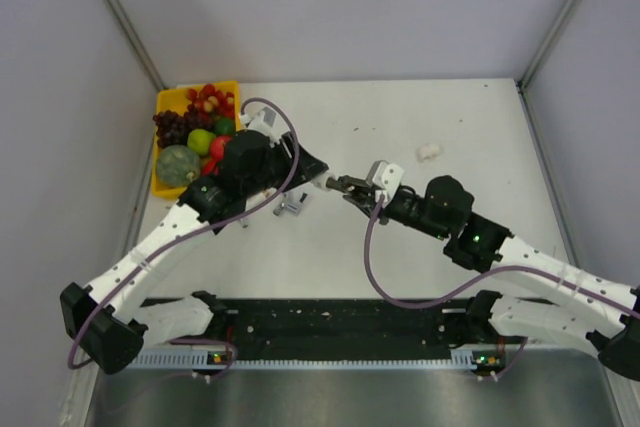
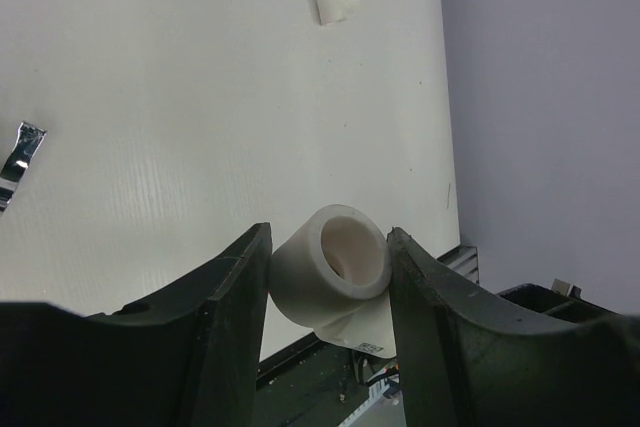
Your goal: Install the water faucets
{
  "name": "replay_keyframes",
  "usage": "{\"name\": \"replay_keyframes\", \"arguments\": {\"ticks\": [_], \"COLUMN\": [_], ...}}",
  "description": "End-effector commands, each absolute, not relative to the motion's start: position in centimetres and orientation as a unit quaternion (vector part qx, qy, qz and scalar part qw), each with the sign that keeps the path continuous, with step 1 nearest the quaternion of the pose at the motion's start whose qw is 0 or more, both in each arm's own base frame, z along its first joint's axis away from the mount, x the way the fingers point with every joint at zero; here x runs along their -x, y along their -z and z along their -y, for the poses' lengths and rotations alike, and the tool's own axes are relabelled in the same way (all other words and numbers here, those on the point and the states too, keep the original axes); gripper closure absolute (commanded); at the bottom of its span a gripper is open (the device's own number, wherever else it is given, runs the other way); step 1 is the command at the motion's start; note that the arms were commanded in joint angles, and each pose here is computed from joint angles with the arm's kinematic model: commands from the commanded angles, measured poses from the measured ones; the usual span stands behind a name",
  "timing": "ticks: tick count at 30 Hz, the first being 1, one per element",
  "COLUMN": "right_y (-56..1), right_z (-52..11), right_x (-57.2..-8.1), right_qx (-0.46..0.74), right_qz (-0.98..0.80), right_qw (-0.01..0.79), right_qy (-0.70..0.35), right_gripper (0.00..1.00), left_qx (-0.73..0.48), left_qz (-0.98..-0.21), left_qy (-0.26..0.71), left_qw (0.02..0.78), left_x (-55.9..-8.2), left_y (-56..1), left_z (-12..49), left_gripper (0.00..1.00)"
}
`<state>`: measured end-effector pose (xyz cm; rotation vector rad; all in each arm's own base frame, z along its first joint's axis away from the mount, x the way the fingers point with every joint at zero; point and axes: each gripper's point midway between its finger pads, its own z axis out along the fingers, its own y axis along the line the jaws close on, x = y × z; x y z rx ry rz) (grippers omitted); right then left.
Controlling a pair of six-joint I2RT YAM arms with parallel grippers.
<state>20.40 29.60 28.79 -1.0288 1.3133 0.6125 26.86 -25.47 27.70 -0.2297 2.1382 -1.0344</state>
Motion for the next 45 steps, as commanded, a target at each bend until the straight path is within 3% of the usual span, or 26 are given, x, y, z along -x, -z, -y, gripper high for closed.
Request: {"name": "replay_keyframes", "arguments": {"ticks": [1, 8, 13, 32, 45], "right_y": [-28.9, -29.0, -28.4, -26.5, -24.1], "right_z": [-29.9, -30.4, -30.9, -30.2, -29.6], "right_x": [-20.3, -20.5, -21.0, -23.0, -23.4], "right_qx": [0.472, 0.48, 0.447, 0.21, 0.0], "right_qz": [-0.566, -0.566, -0.586, -0.677, -0.716], "right_qw": [0.628, 0.622, 0.62, 0.608, 0.535], "right_qy": [-0.251, -0.251, -0.27, -0.358, -0.448], "right_gripper": [1.0, 1.0, 1.0, 1.0, 1.0], "left_qx": [0.07, 0.059, 0.045, 0.089, 0.083], "left_qz": [-0.781, -0.792, -0.773, -0.686, -0.606], "left_qy": [0.485, 0.445, 0.467, 0.519, 0.549], "left_qw": [0.386, 0.413, 0.428, 0.502, 0.57], "left_x": [-26.0, -26.7, -26.2, -26.1, -25.0], "left_y": [-33.1, -31.7, -32.4, -34.0, -34.3], "left_z": [26.8, 26.1, 27.0, 27.0, 26.2], "left_gripper": [1.0, 1.0, 1.0, 1.0, 1.0]}}
